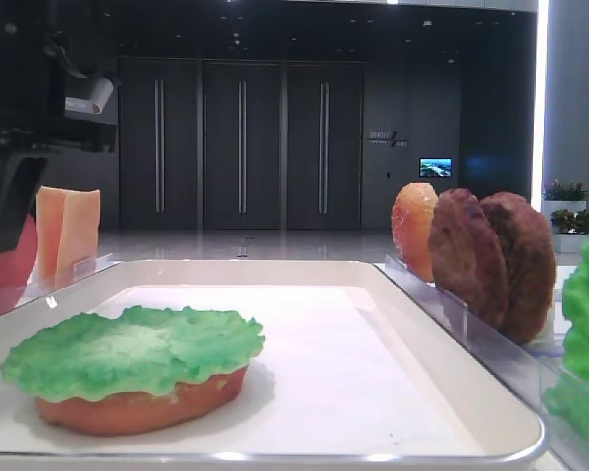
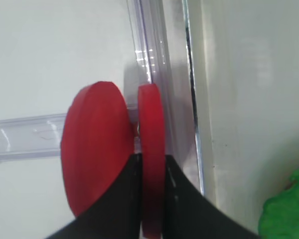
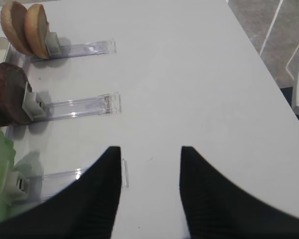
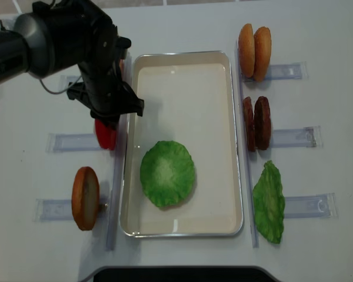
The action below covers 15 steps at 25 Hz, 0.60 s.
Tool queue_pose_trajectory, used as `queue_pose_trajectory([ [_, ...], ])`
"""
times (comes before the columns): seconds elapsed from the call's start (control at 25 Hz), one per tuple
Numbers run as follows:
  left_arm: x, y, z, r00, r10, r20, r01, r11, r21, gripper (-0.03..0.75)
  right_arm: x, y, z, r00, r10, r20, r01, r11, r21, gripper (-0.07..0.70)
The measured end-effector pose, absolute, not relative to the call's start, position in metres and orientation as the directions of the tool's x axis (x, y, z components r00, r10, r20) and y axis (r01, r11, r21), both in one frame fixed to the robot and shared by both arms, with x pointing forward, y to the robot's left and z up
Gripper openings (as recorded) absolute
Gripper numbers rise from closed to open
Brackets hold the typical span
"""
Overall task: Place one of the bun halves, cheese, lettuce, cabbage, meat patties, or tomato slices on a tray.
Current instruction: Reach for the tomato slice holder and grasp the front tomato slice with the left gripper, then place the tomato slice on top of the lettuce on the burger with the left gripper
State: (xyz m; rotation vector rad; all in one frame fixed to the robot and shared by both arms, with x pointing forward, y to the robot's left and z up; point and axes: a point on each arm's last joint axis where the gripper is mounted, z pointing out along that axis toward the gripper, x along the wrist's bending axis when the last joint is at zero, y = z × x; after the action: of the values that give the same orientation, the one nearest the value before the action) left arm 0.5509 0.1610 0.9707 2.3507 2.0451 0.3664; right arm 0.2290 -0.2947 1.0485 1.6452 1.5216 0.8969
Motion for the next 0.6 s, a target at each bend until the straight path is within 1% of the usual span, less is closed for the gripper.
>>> queue_pose_trajectory([
  [0.28,0.554,0.158,0.984,0.099,0.982,0.162,0.982,-0.123,0.142,0.057,0.229,-0.295,1.049,0.065,0.998,0.023,0.503,-0.053,0.863,0.275],
  [0.6,0.563,0.154,1.015,0.076,0.984,0.163,0.984,-0.1,0.144,0.057,0.229,-0.295,1.049,0.065,0.998,0.023,0.503,-0.053,0.863,0.275],
])
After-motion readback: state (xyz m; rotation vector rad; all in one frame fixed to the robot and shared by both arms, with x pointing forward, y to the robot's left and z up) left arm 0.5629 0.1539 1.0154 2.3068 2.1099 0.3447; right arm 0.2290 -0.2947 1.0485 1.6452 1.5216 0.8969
